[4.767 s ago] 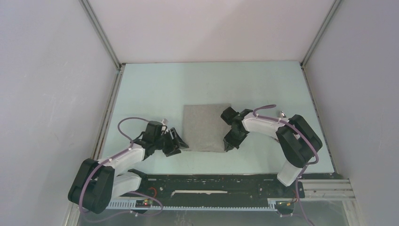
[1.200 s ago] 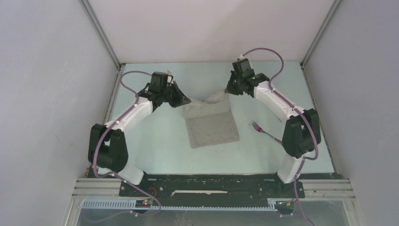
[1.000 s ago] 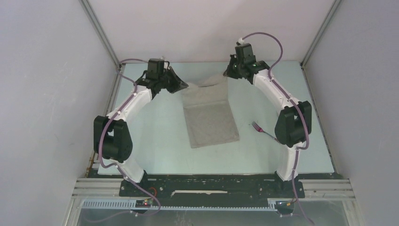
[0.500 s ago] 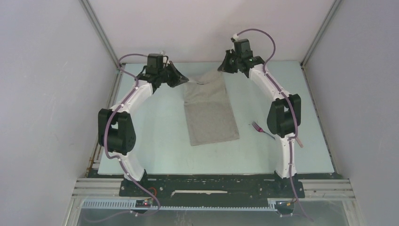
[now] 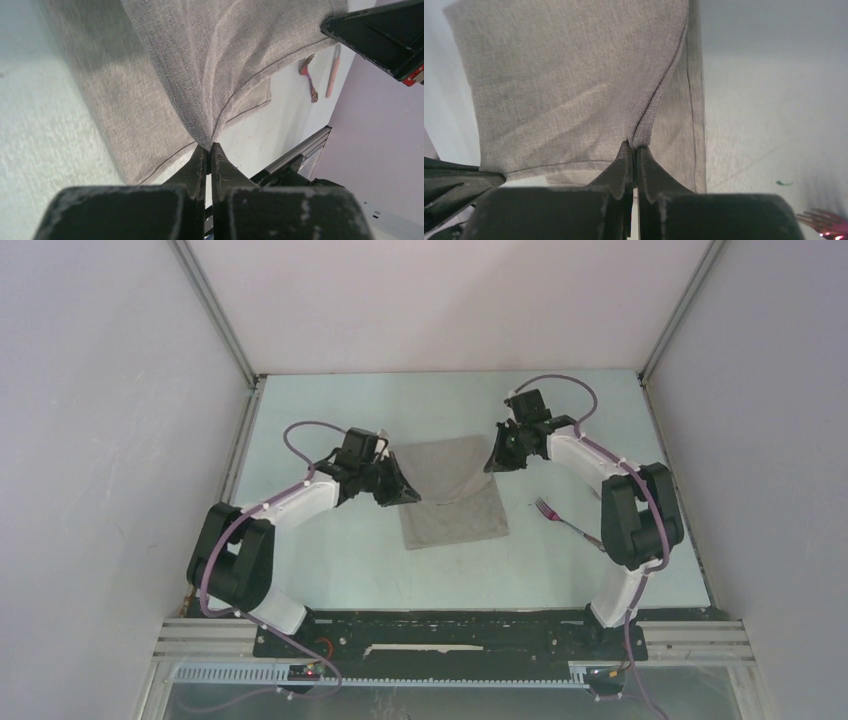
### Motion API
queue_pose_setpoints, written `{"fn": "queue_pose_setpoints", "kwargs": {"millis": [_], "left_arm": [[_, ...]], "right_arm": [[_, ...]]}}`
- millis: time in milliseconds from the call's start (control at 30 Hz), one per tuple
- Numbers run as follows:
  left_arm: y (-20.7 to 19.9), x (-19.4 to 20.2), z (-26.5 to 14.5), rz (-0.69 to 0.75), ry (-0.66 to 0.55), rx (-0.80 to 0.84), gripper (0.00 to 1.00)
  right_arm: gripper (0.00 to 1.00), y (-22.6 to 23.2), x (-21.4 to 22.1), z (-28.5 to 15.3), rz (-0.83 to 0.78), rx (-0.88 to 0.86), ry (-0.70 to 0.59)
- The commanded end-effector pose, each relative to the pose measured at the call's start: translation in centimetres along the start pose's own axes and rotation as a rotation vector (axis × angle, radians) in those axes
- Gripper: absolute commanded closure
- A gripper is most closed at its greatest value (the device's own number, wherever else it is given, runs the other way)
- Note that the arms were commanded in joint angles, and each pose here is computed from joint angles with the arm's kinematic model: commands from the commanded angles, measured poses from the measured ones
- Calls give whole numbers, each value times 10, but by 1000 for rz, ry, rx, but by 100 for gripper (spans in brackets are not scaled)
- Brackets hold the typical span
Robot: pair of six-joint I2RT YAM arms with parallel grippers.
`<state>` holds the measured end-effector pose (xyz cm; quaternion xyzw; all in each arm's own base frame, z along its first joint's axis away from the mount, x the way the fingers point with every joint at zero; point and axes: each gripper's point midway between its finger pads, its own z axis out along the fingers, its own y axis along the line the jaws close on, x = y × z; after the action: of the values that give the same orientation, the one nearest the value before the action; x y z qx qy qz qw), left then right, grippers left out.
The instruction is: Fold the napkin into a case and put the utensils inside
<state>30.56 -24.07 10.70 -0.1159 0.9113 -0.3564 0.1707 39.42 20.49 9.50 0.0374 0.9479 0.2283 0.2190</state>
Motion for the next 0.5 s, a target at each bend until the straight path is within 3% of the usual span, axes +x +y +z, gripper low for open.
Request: {"fn": "queue_pose_setpoints", "kwargs": {"millis": [0, 467], "left_arm": [[0, 10, -5, 12, -36, 17, 100], [49, 75, 4, -14, 79, -87, 100]], "right_arm": [[100, 8, 10, -12, -11, -49, -34], [100, -17, 66, -16, -6, -19, 21]]}}
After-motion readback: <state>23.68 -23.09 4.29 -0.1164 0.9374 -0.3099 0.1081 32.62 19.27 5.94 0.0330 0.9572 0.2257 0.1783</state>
